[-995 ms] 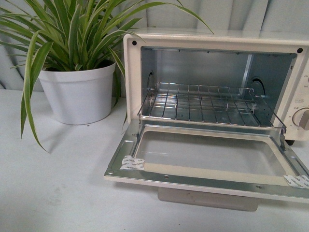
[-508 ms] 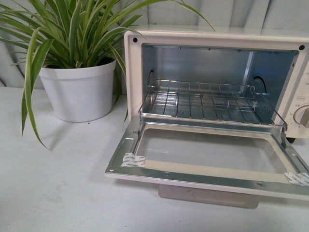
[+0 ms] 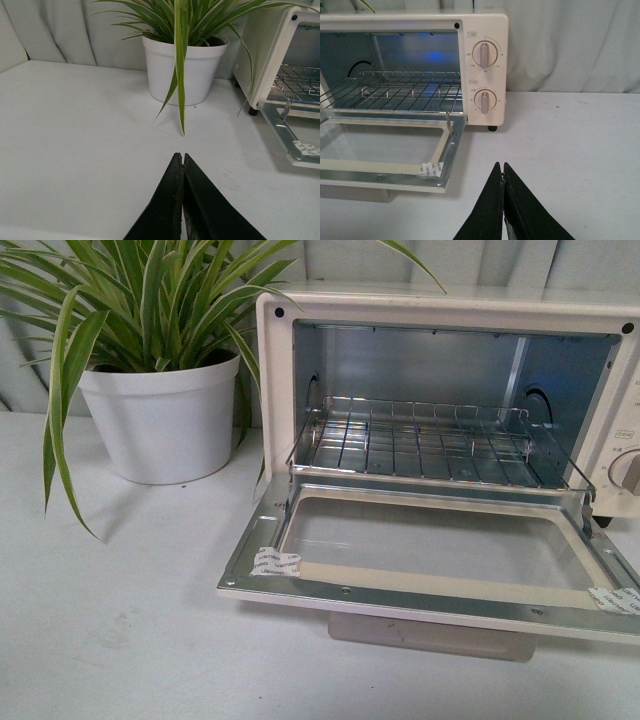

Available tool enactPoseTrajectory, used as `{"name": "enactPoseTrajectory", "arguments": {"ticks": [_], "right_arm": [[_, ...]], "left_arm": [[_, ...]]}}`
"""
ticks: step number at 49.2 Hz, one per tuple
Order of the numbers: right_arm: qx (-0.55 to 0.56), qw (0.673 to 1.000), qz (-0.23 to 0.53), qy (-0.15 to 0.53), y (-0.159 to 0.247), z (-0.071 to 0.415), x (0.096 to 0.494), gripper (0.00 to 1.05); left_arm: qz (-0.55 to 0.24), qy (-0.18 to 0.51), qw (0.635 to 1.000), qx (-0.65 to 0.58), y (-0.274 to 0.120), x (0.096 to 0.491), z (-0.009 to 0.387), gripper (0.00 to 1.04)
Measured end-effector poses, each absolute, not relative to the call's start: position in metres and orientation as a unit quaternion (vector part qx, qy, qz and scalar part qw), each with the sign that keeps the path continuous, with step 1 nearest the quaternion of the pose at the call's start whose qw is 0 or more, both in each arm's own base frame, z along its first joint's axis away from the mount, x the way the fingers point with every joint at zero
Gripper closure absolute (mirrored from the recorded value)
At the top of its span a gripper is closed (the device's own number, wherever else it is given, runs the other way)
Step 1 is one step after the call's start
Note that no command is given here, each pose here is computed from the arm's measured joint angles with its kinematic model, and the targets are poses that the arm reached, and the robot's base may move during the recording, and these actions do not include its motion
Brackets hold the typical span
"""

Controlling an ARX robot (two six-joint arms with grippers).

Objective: Open oven

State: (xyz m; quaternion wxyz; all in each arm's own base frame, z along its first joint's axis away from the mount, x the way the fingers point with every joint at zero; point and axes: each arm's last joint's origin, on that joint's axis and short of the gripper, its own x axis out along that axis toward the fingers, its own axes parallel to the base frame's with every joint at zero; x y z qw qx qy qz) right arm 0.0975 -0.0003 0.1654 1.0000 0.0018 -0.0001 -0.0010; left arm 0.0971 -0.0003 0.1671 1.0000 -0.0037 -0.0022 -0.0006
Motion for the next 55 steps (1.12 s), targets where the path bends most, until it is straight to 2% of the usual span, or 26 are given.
{"name": "enactPoseTrajectory", "arguments": {"ticks": [8,10,31,36,37,39,43,55], "right_arm": [[0.002,1.0,-0.001,0.0,-0.0003,0.1654,0.0975,1.04],[0.001,1.0,-0.001,0.0,-0.0003,0.1654,0.0975,1.03],[0.001,1.0,-0.001,0.0,-0.0003,0.1654,0.0975,0.38],[0.001,1.0,-0.001,0.0,-0.0003,0.1654,0.0975,0.15],[0.001,1.0,-0.001,0.0,-0.0003,0.1654,0.0975,0.12],[0.002,1.0,-0.001,0.0,-0.0003,0.1654,0.0975,0.07],[0.001,1.0,-0.001,0.0,-0.0003,0.1654,0.0975,0.1],[0.001,1.0,-0.001,0.0,-0.0003,0.1654,0.0975,0.09]], "left_arm": [[0.0,-0.002,1.0,-0.004,-0.0003,0.0971,0.1671,1.0],[0.0,-0.002,1.0,-0.004,-0.0003,0.0971,0.1671,0.94],[0.0,-0.002,1.0,-0.004,-0.0003,0.0971,0.1671,0.28],[-0.001,-0.002,1.0,-0.004,-0.0003,0.0971,0.1671,0.06],[0.0,-0.002,1.0,-0.003,-0.0003,0.0971,0.1671,0.05],[-0.001,-0.002,1.0,-0.004,-0.0003,0.0971,0.1671,0.06],[0.0,-0.002,1.0,-0.004,-0.0003,0.0971,0.1671,0.07],[0.0,-0.002,1.0,-0.004,-0.0003,0.0971,0.1671,0.06]]}}
